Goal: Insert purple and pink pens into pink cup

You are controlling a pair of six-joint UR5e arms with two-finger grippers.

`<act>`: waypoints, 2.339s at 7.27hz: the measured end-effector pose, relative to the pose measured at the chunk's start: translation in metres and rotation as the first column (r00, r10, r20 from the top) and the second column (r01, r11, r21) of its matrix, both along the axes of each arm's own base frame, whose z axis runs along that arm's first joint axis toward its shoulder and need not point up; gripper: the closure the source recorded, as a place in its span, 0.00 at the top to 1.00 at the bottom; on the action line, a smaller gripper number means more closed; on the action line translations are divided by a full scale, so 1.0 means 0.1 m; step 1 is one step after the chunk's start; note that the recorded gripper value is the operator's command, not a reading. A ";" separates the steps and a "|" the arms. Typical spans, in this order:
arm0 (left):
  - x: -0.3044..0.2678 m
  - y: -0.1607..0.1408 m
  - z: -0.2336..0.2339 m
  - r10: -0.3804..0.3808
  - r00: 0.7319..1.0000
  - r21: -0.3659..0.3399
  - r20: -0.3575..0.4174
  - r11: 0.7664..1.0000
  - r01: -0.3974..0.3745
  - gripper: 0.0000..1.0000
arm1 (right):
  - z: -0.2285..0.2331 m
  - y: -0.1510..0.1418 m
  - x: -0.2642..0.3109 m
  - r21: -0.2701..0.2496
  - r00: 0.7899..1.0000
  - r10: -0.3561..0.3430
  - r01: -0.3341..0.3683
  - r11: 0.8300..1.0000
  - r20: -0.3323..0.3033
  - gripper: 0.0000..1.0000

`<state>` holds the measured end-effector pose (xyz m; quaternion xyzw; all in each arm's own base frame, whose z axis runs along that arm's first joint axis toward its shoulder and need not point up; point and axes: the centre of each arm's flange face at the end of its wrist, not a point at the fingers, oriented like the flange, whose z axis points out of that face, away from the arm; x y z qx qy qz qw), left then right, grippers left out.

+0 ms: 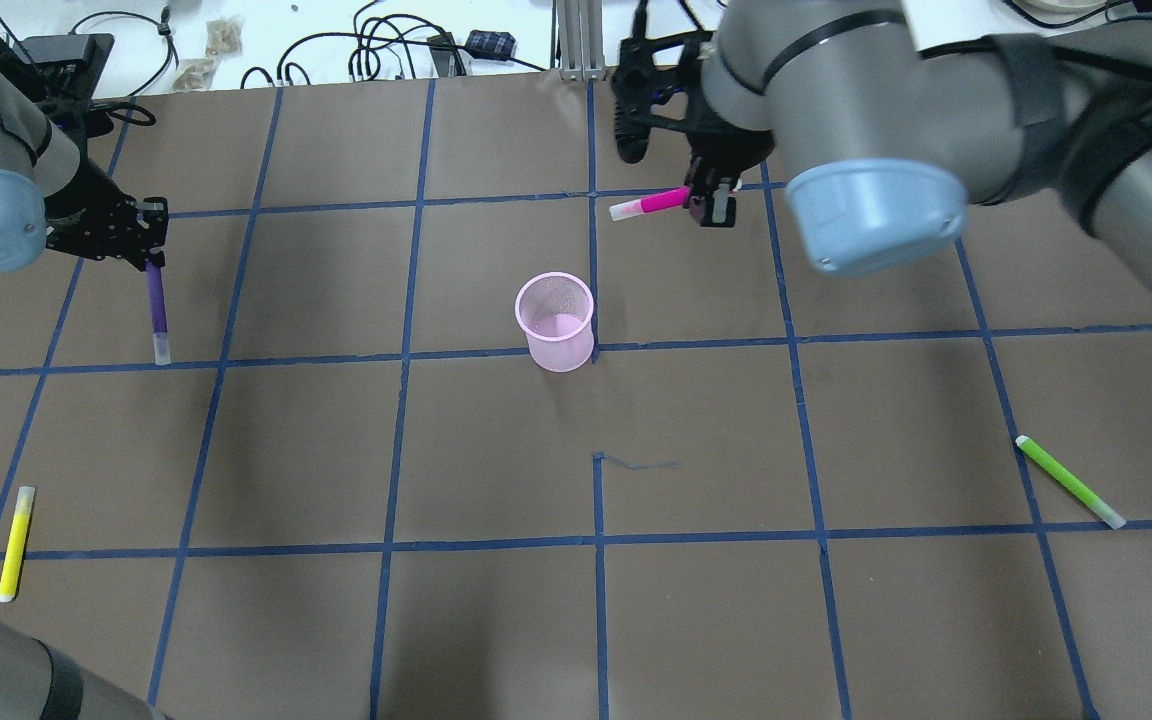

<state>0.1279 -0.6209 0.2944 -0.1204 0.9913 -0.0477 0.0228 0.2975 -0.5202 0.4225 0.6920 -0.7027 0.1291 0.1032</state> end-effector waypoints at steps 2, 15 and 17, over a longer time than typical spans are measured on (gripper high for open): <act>-0.06 0.00 0.09 -0.010 1.000 -0.019 0.004 1.000 0.010 0.00 | -0.43 0.17 0.67 -0.022 0.993 0.065 -0.068 0.997 -0.103 0.04; -0.78 -0.17 0.32 -0.016 1.000 -0.154 -0.009 0.988 0.015 0.00 | -1.23 0.12 1.05 0.090 0.986 0.121 -0.110 0.990 -0.115 0.51; -0.94 -0.17 0.34 -0.006 1.000 -0.161 -0.024 0.987 0.002 0.00 | -0.89 0.01 0.72 0.050 0.994 0.062 -0.057 0.997 -0.091 0.51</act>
